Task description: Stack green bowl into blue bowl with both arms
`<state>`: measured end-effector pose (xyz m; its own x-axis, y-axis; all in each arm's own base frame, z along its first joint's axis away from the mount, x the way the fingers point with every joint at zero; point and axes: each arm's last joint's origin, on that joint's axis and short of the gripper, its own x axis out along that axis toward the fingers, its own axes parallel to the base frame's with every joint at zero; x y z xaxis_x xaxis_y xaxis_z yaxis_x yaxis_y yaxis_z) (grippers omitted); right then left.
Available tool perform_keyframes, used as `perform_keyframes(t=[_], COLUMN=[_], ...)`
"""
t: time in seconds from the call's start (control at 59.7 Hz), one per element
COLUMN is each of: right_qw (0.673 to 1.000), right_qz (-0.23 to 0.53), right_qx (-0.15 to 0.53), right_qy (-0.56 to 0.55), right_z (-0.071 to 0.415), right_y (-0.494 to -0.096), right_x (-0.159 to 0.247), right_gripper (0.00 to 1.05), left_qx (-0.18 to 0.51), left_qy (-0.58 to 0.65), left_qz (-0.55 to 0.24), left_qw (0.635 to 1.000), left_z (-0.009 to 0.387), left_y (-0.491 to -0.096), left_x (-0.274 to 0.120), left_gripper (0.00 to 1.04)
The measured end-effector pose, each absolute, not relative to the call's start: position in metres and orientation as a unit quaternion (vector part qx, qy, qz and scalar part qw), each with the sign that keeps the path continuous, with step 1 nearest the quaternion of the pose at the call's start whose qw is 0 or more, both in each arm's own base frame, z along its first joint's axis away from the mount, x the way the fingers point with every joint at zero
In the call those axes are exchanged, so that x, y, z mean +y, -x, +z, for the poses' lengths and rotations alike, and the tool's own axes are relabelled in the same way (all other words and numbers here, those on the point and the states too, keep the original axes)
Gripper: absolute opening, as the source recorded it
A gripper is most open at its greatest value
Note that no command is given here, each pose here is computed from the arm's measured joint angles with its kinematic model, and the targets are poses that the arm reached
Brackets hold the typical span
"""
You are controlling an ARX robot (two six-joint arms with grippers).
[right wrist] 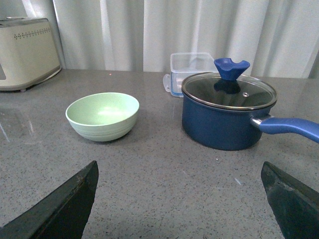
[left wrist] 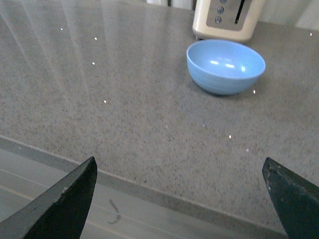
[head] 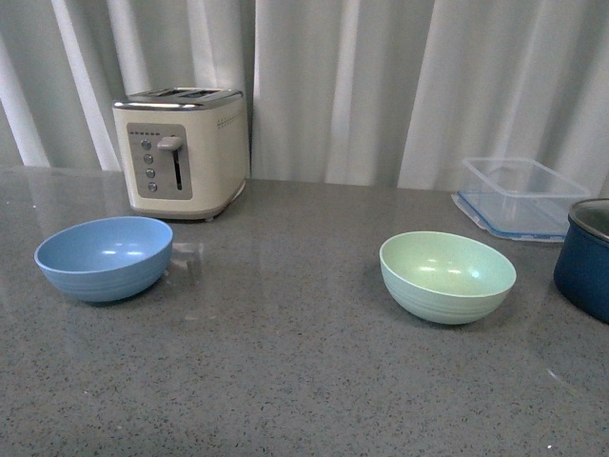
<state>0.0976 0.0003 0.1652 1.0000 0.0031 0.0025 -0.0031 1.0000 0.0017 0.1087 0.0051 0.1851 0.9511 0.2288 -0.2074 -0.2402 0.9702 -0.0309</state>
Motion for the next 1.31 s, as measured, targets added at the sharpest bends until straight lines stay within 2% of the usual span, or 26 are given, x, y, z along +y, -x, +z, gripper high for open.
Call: perform_keyframes(t=[0.285, 0.57, 0.721, 0.872, 1.056, 1.307], right_qw=[1.000, 1.000, 1.000, 1.000, 1.000, 1.000], right_qz=[0.002, 0.002, 0.002, 0.002, 0.002, 0.002], right_qx=[-0.001, -0.001, -0.001, -0.001, -0.001, -0.001], right_qy=[-0.001, -0.001, -0.001, -0.001, -0.001, -0.001], right_z=[0.165, 0.165, 0.165, 0.165, 0.165, 0.165], right_y=[-0.098, -0.098, -0.098, -0.098, -0.098, -0.098], right_x=[0.000, 0.000, 0.000, 0.000, 0.000, 0.000], right_gripper=[0.95, 0.95, 0.95, 0.95, 0.95, 0.95], left_qx=[0.100, 0.114, 0.182, 0.217, 0.272, 0.306], left_qy=[0.074, 0.148, 0.198, 0.227, 0.240, 0.226], left_qz=[0.120, 0.114, 0.107, 0.093, 0.090, 0.095], left_qw=[0.985, 0.976, 0.957, 0.945, 0.928, 0.920], left_z=[0.246, 0.308, 0.305, 0.305, 0.286, 0.269], left_y=[-0.147, -0.213, -0.255, -0.287, -0.326, -0.367], left_x=[0.023, 0.046, 0.055, 0.057, 0.053, 0.041], left_gripper=[0.98, 0.98, 0.98, 0.98, 0.98, 0.98])
